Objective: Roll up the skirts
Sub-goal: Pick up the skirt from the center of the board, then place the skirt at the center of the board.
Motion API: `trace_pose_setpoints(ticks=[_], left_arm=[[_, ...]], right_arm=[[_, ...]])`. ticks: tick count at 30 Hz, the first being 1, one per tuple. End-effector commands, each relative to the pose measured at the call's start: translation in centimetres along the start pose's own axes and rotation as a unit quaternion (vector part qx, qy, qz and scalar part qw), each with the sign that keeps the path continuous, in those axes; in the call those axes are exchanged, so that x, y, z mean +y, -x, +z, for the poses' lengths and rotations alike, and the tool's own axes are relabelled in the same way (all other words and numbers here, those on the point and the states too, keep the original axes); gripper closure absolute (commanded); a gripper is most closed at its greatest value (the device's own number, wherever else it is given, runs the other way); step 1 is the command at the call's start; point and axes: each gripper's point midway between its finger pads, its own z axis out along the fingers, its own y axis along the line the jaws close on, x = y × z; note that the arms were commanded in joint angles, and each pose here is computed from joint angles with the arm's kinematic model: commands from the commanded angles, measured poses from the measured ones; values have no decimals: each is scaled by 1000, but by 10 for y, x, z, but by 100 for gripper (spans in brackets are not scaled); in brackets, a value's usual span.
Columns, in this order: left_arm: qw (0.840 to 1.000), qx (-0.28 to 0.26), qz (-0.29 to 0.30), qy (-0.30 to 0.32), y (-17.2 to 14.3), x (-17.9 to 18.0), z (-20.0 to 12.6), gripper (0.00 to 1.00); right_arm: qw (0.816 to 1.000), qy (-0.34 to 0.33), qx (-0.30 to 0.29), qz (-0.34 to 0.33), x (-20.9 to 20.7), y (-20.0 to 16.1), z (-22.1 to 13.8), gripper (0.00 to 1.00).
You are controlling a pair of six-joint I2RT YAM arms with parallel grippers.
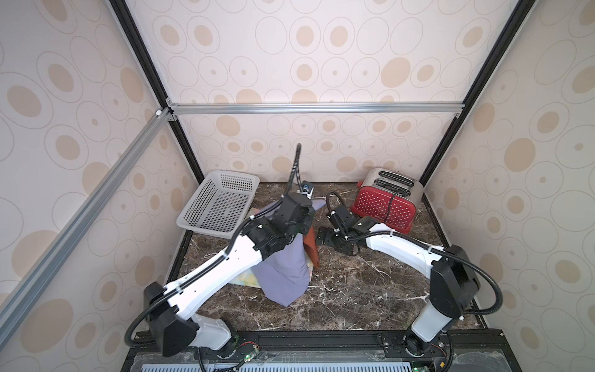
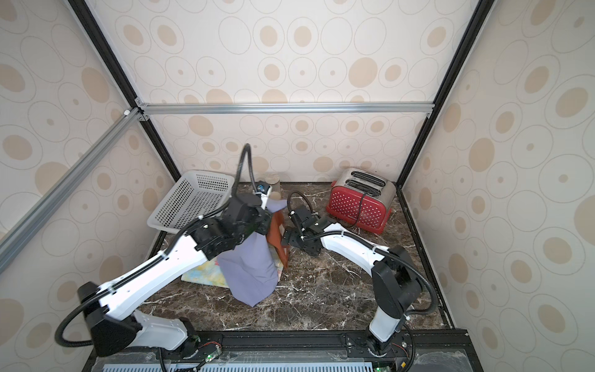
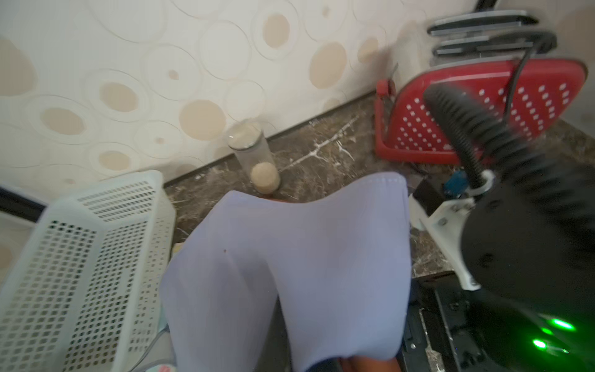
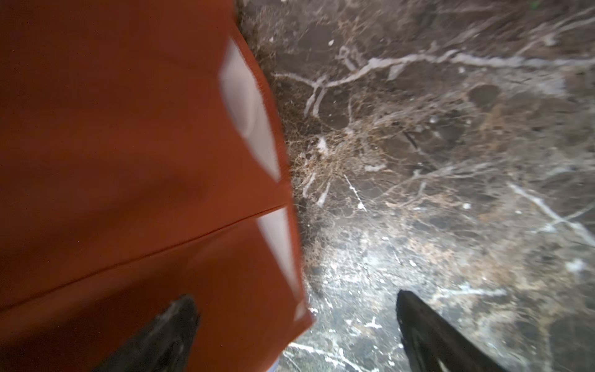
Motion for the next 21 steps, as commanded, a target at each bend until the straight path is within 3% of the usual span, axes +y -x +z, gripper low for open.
trace_pose_setpoints(ticks=[1,5,10,16,18,21], left_arm=[[996,-13,-22,-85,39,-31,-3,100],[991,-9,-22,-128,64,-56,11,100],[972,-24,-79,-221,105,-96,13,100],[933,-43,-106,-343,144,-167,-1,100],[915,-61,-107,-384,161,-194,-14,100],[876,-85,-141,-454,187,-228,-29,100]], right_arm=[[1000,0,-24,7,-13,7,-9,0],[1000,1,-29,-9,-23,9,-23,1],[993,11,-116,-1,-54,29,-72,2],[968,29,-248,11,-89,49,-159,3],[959,8,-281,12,-103,51,-188,4],[944,-37,-326,29,-126,51,-231,5]])
